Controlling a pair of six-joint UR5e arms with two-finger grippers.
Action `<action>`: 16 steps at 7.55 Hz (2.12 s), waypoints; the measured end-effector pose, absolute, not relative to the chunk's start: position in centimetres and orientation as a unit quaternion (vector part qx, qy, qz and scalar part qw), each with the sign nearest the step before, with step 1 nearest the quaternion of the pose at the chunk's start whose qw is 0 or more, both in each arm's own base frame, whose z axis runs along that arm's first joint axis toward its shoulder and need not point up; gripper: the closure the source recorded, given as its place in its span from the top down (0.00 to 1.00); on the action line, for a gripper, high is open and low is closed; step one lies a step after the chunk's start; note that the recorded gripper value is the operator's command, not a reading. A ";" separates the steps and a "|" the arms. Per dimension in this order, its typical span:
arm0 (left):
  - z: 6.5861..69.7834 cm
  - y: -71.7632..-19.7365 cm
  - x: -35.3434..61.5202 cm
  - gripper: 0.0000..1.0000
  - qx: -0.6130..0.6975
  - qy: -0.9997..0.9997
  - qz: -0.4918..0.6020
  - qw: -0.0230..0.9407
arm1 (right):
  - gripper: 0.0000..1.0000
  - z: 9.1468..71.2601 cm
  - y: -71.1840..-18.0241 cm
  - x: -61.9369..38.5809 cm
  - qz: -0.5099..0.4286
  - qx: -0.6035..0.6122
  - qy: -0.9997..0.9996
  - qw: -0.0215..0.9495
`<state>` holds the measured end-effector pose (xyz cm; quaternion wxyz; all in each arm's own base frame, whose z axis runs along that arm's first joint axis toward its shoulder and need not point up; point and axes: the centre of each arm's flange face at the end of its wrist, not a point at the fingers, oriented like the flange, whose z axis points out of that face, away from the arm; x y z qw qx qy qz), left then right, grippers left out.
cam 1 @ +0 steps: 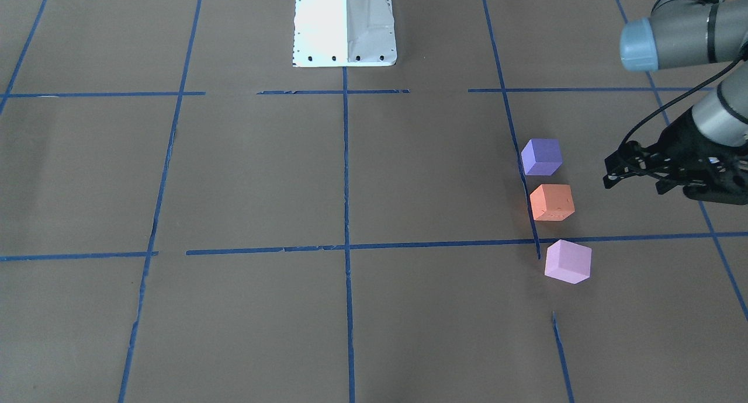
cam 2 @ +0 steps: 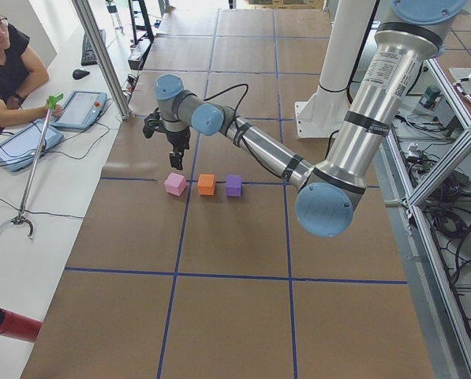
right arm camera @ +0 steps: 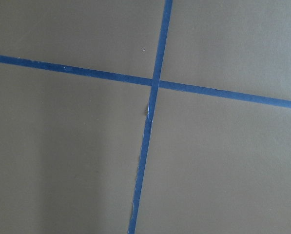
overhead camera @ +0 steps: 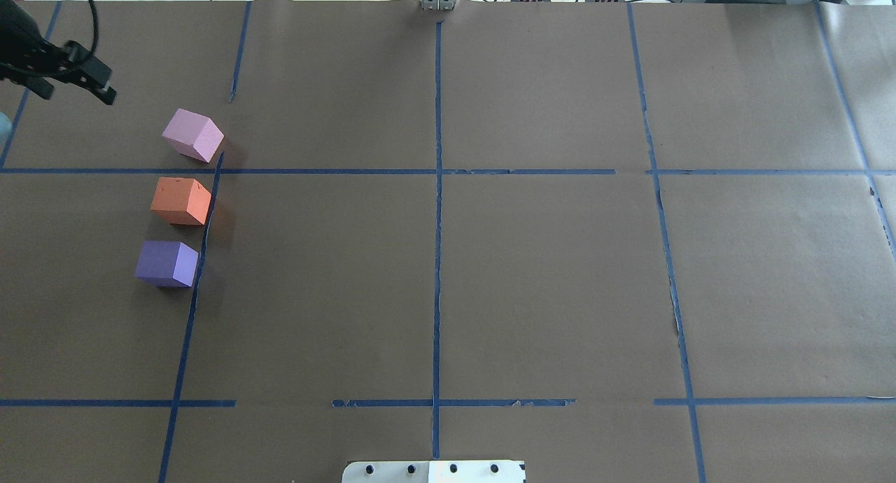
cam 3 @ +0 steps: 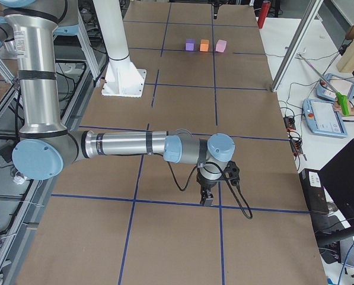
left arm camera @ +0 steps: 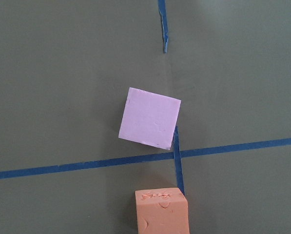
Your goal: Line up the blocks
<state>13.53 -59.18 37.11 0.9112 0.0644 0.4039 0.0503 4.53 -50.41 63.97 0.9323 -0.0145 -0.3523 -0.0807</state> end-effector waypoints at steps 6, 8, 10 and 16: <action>59.7 -47.7 -8.5 1.00 0.052 0.368 0.082 0.925 | 1.00 64.0 -50.4 4.5 -0.081 -0.014 -0.352 0.932; 64.6 -46.3 -8.8 1.00 0.026 0.374 0.071 0.924 | 1.00 64.0 -50.4 4.5 -0.081 -0.014 -0.352 0.932; 65.9 -46.2 -8.5 1.00 0.014 0.385 0.065 0.920 | 1.00 64.0 -50.4 4.5 -0.081 -0.014 -0.352 0.932; 66.0 -46.4 -8.3 1.00 -0.007 0.392 0.056 0.918 | 1.00 63.9 -50.4 4.5 -0.081 -0.014 -0.352 0.932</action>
